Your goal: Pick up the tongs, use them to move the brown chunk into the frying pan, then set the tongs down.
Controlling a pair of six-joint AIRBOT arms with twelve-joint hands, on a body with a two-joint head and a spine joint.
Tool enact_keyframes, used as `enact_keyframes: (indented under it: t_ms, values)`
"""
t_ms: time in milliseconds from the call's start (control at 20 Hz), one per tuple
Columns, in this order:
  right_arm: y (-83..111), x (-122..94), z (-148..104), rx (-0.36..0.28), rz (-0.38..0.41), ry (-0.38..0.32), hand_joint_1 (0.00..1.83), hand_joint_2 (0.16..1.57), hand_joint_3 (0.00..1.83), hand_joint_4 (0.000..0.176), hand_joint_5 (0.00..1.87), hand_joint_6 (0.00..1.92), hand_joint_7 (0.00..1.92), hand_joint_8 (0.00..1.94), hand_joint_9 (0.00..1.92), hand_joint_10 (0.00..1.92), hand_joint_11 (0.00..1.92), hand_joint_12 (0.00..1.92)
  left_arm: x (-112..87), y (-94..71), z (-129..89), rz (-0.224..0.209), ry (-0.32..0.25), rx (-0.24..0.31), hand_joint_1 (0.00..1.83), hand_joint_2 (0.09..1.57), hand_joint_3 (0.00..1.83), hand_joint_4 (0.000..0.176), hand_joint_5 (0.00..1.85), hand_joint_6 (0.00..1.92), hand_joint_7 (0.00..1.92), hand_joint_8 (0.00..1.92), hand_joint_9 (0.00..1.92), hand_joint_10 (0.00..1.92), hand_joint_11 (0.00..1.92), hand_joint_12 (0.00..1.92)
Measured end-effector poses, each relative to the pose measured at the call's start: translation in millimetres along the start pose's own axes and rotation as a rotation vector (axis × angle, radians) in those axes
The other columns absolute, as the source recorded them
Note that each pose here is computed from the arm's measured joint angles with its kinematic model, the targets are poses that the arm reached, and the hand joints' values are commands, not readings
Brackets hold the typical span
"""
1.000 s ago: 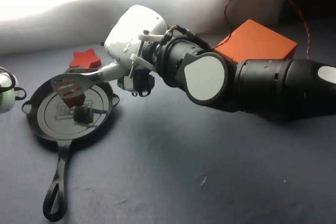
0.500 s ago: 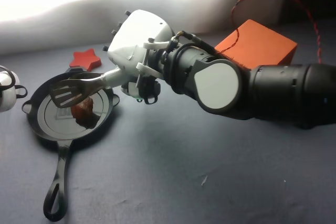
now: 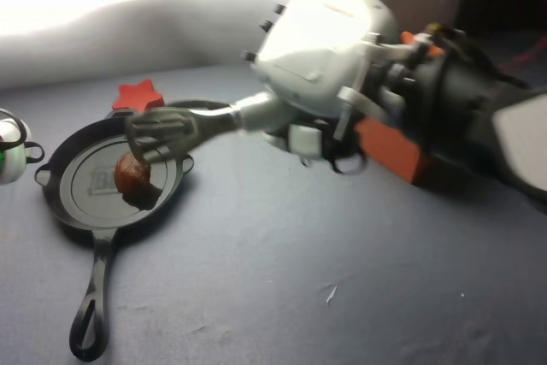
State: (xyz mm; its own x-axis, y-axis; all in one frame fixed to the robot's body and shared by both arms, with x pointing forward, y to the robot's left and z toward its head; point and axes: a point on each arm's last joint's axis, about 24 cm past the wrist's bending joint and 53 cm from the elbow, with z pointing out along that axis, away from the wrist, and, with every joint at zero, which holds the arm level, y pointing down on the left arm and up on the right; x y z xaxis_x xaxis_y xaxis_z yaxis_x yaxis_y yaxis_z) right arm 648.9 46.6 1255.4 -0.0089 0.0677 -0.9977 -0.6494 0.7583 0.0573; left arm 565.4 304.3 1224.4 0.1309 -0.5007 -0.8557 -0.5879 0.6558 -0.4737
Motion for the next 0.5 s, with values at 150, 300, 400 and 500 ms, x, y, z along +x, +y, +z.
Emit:
enact_keyframes:
  t_ms: [150, 300, 400, 500]
  values:
    - [2.2, 9, -28, 0.014, 0.02, 0.026, 0.48, 1.4, 0.0, 0.0, 0.96, 1.15, 1.19, 1.51, 1.18, 1.8, 0.95, 1.92, 0.2, -0.1, 0, 0.0, 0.001, 0.001, 0.05, 1.3, 0.0, 0.03, 0.0, 0.0, 0.01, 0.0, 0.0, 0.0, 0.02, 0.01]
    - [-2.4, 48, -43, 0.051, 0.046, 0.099, 0.54, 1.39, 0.0, 0.0, 0.96, 1.17, 1.19, 1.5, 1.18, 1.8, 0.97, 1.92, -0.1, 0.3, 0, 0.0, 0.0, -0.001, 0.05, 1.29, 0.0, 0.03, 0.0, 0.0, 0.01, 0.0, 0.0, 0.0, 0.0, 0.01]
    - [-11.3, 61, -45, 0.092, 0.091, 0.108, 0.54, 1.39, 0.0, 0.0, 0.98, 1.12, 1.2, 1.47, 1.19, 1.77, 0.98, 1.92, 0.2, -0.3, -1, 0.0, 0.001, 0.002, 0.09, 1.29, 0.0, 0.027, 0.0, 0.0, 0.01, 0.0, 0.0, 0.0, 0.0, 0.01]
    - [-21.6, 64, -40, 0.128, 0.098, 0.072, 0.52, 1.4, 0.0, 0.0, 0.97, 1.08, 1.19, 1.42, 1.17, 1.74, 0.97, 1.92, 1.4, -1.0, -2, 0.0, 0.006, 0.006, 0.07, 1.29, 0.0, 0.027, 0.02, 0.01, 0.03, 0.01, 0.01, 0.0, 0.03, 0.03]
